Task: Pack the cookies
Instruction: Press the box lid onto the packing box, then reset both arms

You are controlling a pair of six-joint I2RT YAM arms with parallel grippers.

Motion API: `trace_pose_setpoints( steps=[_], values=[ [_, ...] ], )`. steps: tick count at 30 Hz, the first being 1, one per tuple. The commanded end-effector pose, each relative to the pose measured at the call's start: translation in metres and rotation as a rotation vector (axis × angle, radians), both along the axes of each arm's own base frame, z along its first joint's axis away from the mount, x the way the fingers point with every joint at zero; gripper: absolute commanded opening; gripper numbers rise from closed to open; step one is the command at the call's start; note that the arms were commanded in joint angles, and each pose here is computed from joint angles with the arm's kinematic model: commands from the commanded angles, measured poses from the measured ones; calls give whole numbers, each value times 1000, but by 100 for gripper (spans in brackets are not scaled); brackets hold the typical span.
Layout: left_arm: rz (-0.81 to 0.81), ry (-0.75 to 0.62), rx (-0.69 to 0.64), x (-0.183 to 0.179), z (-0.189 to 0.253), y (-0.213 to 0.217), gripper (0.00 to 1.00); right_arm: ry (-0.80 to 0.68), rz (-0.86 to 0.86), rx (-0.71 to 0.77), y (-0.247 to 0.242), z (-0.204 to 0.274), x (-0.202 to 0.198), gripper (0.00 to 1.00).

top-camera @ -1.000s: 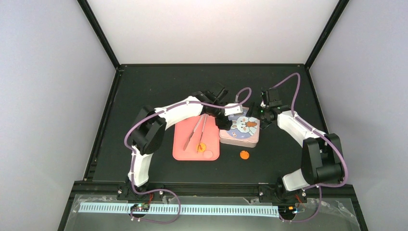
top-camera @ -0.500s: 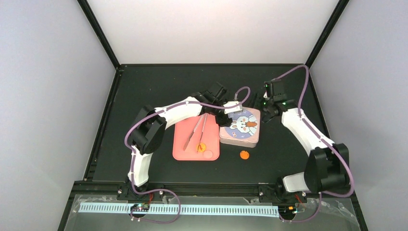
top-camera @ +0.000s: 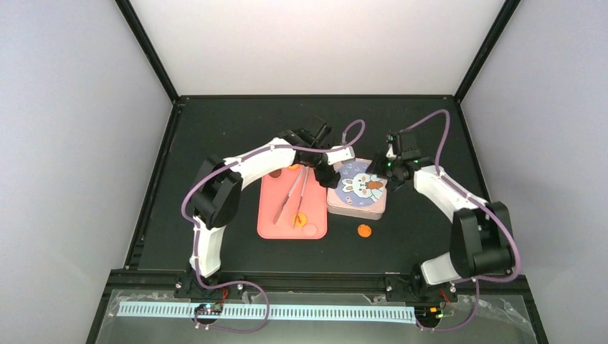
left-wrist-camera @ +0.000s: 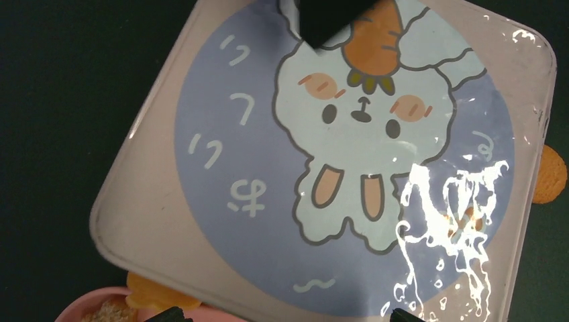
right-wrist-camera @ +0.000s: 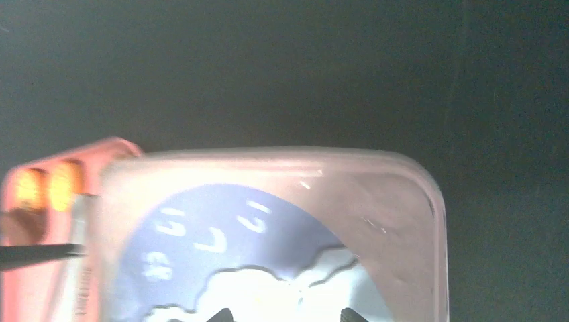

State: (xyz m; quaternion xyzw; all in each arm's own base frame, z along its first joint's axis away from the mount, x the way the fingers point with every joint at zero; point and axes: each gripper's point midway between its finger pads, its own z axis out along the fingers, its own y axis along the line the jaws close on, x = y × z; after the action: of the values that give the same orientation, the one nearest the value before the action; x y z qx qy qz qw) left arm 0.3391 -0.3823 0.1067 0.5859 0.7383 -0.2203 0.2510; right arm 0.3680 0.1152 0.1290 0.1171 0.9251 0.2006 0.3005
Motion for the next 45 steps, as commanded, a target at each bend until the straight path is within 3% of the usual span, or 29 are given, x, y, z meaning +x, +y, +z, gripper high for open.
trace_pose_setpoints(
  steps=[1, 6, 13, 20, 24, 28, 29, 33, 36, 38, 40, 45],
  values=[
    [21, -24, -74, 7, 42, 0, 80, 107, -7, 7, 2, -46, -8, 42],
    [32, -53, -40, 23, 28, -3, 80, 115, -23, 8, 0, -55, -9, 41],
    [103, -68, 19, 59, -1, -1, 76, 15, -13, 21, 1, -15, -3, 44],
    [118, -9, 107, 58, -42, 10, 75, -233, 19, 66, 3, 70, -4, 80],
    [128, 8, 43, 49, -4, 14, 80, -342, 1, 38, -7, 108, -10, 99],
    [156, -20, -81, 44, 71, 25, 98, -426, -58, -24, -25, 134, -16, 100],
    [170, -39, -109, 43, 93, 31, 99, -444, -92, -50, -33, 139, -18, 100],
    [286, -103, -193, 49, 161, 75, 99, -530, -331, -224, -87, 151, -27, 100],
    [408, -154, -219, 57, 185, 124, 99, -656, -496, -384, -127, 151, -43, 100],
    [512, -209, -247, 65, 185, 165, 99, -704, -587, -448, -146, 141, -56, 100],
    [620, -249, -245, 66, 156, 207, 99, -728, -662, -502, -161, 129, -68, 100],
    [770, -473, -299, 50, 116, 288, 99, -668, -761, -599, -182, 92, -80, 100]
  ],
)
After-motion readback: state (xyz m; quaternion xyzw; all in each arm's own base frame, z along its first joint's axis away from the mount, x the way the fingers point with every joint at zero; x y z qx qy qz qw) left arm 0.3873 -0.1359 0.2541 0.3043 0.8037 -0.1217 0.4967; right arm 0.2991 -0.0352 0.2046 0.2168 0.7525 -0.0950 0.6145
